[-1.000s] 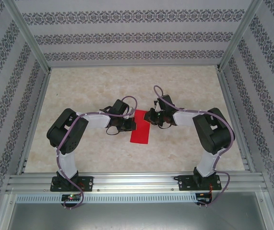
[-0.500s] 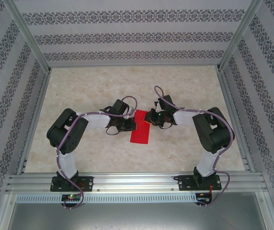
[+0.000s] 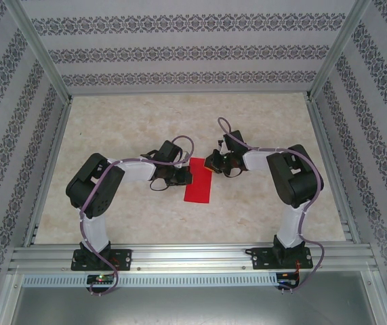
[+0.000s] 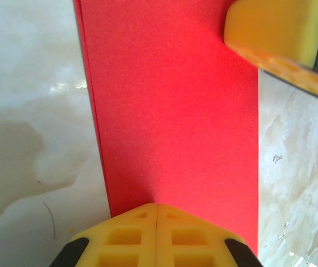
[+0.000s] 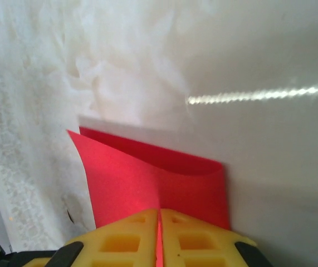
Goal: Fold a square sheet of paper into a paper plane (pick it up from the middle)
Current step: Fold the square sheet of paper in half at the center of the table.
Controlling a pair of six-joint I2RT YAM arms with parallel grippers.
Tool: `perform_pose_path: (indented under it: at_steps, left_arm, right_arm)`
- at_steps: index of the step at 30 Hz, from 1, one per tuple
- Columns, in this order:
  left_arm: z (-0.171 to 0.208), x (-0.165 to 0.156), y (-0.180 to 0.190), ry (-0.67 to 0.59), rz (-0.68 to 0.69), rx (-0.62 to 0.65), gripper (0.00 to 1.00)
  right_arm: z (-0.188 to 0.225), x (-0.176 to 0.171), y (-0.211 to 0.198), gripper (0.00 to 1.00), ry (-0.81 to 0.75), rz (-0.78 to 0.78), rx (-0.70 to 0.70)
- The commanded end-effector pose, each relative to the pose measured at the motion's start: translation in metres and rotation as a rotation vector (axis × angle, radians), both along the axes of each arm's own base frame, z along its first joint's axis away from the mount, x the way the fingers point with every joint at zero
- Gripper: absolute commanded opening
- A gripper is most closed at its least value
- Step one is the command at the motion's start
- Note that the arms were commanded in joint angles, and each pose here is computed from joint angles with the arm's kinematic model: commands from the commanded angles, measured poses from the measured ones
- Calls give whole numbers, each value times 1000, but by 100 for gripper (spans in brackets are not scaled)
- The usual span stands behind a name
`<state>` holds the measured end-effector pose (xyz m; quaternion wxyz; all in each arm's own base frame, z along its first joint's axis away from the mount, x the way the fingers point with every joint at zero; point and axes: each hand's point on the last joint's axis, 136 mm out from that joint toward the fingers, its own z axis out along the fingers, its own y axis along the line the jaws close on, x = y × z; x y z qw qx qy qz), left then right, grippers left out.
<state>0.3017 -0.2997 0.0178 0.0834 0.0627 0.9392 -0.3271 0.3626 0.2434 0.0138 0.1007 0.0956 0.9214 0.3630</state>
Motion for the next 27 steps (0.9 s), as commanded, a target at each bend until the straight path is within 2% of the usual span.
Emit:
perform_pose_path:
  at_steps: [1, 4, 10, 13, 17, 24, 27]
  left_arm:
    - [-34, -32, 26, 101, -17, 153, 0]
    - [-33, -32, 27, 99, -17, 158, 0]
    - [-32, -32, 28, 96, -20, 164, 0]
    - [-31, -32, 28, 96, -23, 160, 0]
    - [-30, -32, 27, 94, -23, 157, 0]
    - [-29, -31, 26, 91, -27, 154, 0]
    - [-30, -32, 27, 93, -32, 157, 0]
  right_arm:
    - [-28, -13, -8, 11, 64, 4, -97]
    - [-17, -13, -7, 11, 46, 8, -100]
    - [36, 11, -4, 11, -66, 10, -54]
    - [47, 20, -4, 11, -92, 10, -34]
    - [35, 23, -2, 11, -68, 9, -20]
    - [-18, 12, -14, 11, 34, -27, -95]
    - [-12, 13, -16, 10, 25, -28, -106]
